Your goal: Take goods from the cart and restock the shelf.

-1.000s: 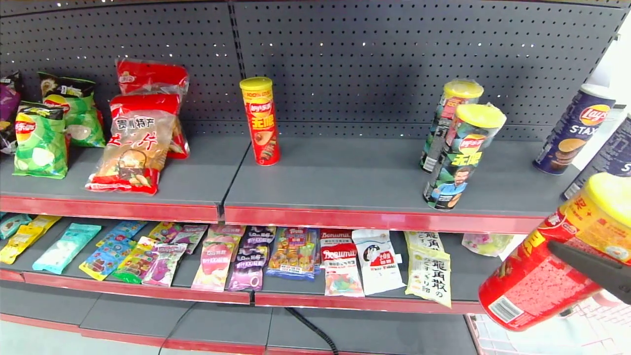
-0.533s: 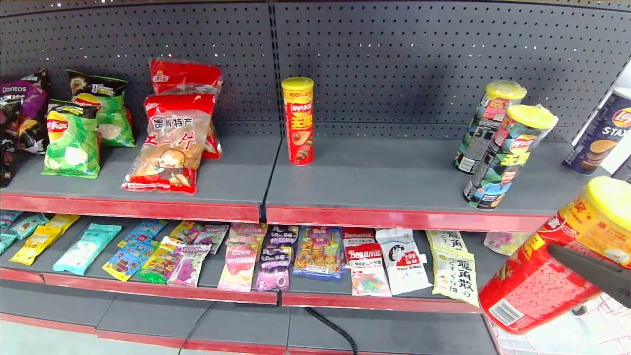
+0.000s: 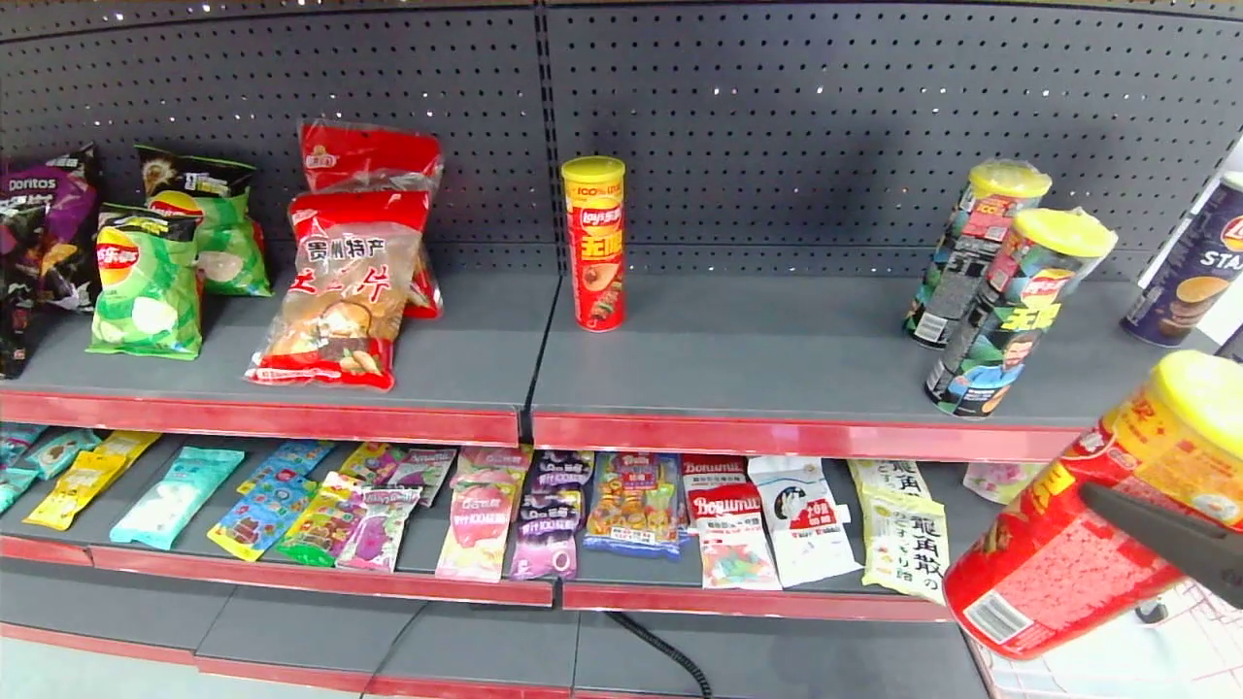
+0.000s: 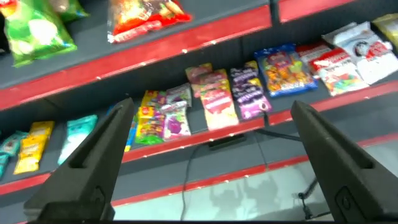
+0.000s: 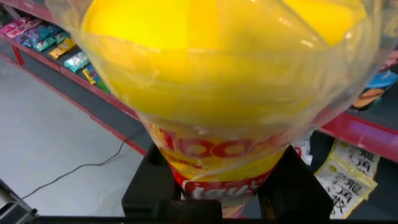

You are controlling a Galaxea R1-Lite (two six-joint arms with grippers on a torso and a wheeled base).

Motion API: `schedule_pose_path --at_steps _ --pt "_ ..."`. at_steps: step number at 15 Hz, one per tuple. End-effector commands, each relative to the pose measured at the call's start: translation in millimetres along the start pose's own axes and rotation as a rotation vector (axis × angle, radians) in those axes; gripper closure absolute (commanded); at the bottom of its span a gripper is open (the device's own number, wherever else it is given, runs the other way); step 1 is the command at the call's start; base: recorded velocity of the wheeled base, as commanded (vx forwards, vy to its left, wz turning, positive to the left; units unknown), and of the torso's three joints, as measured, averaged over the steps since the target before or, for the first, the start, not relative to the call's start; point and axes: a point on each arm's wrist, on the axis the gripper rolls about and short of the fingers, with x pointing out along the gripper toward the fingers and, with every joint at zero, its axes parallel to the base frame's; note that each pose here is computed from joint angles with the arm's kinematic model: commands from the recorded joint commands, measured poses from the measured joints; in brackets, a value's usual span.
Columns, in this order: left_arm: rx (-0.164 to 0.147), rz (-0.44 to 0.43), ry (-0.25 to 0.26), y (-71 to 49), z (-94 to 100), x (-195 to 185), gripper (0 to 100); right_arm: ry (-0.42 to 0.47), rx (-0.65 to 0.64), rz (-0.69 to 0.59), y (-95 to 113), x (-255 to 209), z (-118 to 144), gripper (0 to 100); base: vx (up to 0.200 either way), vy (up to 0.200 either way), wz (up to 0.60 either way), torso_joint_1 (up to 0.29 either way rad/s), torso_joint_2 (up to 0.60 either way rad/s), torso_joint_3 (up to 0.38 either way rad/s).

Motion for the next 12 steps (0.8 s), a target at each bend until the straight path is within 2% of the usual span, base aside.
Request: schedule_pose_path --at_steps 1,7,11,12 --pt "0.001 -0.001 0.003 -0.1 -0.2 0.3 0 -0.001 -0.001 0.002 -0.1 0.4 0.0 100 0.0 0.2 0.0 0.017 0.0 -0.002" --pt "0.0 0.002 0.0 0.0 -0.1 0.0 0 0.002 0.001 0.002 0.0 0.1 -1.3 100 0.0 0.2 0.0 0.005 0.0 0.002" --pt "0.009 0.005 0.0 0.2 0.1 -0.3 0 0.002 0.001 0.002 0.9 -2.0 -3.6 100 0.0 0.0 0.0 0.0 0.0 0.0" --pt "0.01 0.005 0.005 0.2 0.2 0.4 0 0.001 0.0 0.002 0.9 -1.9 -3.1 100 0.2 0.0 0.0 0.007 0.01 0.002"
